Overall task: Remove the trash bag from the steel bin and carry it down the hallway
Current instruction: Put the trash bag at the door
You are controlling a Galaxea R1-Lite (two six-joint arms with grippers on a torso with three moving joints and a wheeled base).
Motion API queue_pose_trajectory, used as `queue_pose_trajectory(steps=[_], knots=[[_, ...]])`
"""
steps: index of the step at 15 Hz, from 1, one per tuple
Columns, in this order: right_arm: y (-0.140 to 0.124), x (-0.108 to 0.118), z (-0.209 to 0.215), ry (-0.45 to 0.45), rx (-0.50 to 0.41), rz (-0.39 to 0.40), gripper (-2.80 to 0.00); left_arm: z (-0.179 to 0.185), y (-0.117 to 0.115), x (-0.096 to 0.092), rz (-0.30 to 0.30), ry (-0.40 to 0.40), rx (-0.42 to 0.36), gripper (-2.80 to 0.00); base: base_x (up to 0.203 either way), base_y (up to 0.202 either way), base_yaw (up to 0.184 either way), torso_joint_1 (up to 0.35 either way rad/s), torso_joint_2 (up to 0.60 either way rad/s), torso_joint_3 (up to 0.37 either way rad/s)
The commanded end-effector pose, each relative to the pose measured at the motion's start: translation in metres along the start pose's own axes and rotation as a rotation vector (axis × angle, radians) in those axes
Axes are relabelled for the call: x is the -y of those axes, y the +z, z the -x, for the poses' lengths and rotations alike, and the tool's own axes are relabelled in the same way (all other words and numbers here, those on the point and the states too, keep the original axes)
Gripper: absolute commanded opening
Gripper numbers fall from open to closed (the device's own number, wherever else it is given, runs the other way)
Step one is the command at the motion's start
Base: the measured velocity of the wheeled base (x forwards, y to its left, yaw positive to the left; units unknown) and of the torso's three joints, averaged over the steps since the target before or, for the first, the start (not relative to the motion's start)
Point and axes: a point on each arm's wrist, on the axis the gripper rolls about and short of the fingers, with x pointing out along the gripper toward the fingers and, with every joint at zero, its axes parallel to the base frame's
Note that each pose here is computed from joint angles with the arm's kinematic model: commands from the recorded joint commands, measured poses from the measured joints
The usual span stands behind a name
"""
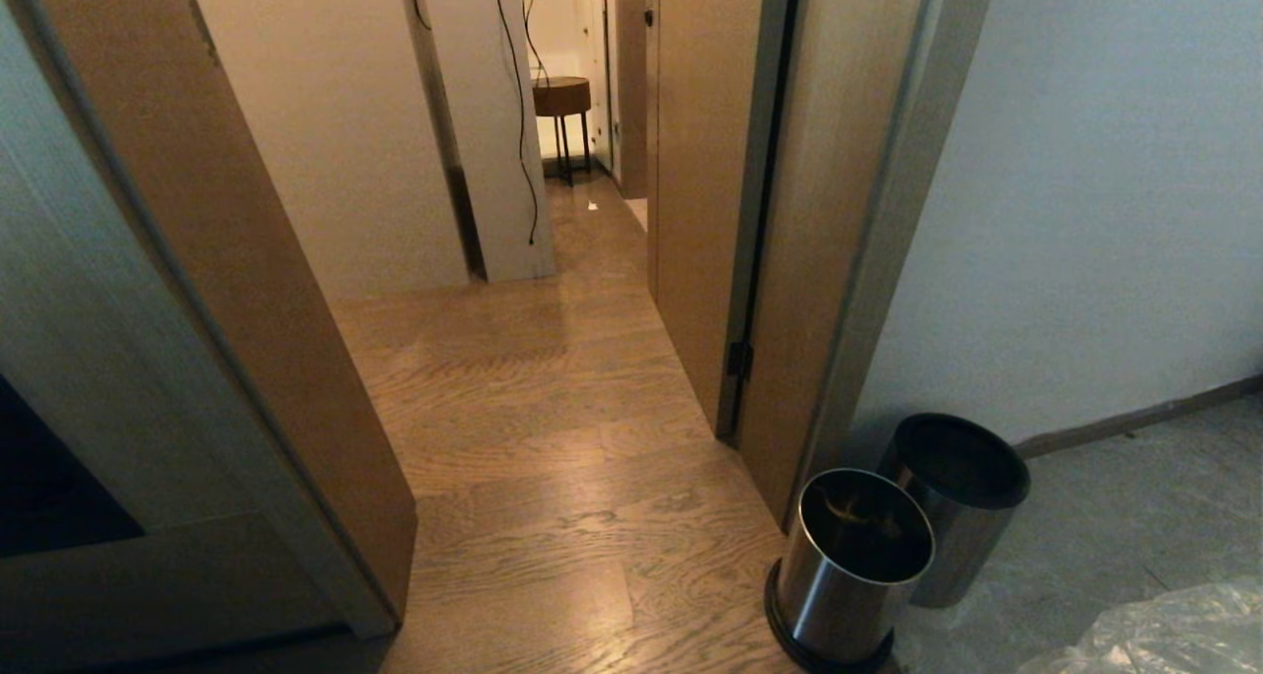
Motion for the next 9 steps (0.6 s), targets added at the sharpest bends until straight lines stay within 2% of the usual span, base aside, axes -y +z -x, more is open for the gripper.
queue_pose_trajectory(steps=[1, 9], knots=[[-0.0007, 0.0000, -0.0003, 0.000, -0.004, 0.000, -2.80, 0.0000, 0.0000, 0.0000, 0.000, 0.001, 0.000, -2.80, 0.000, 0.000, 0.000, 0.000, 0.00, 0.000], [-0.0005, 0.0000, -0.0004, 0.000, -0.003, -0.018, -2.80, 0.0000, 0.0000, 0.0000, 0.000, 0.001, 0.000, -2.80, -0.001, 0.000, -0.009, 0.000, 0.00, -0.001]])
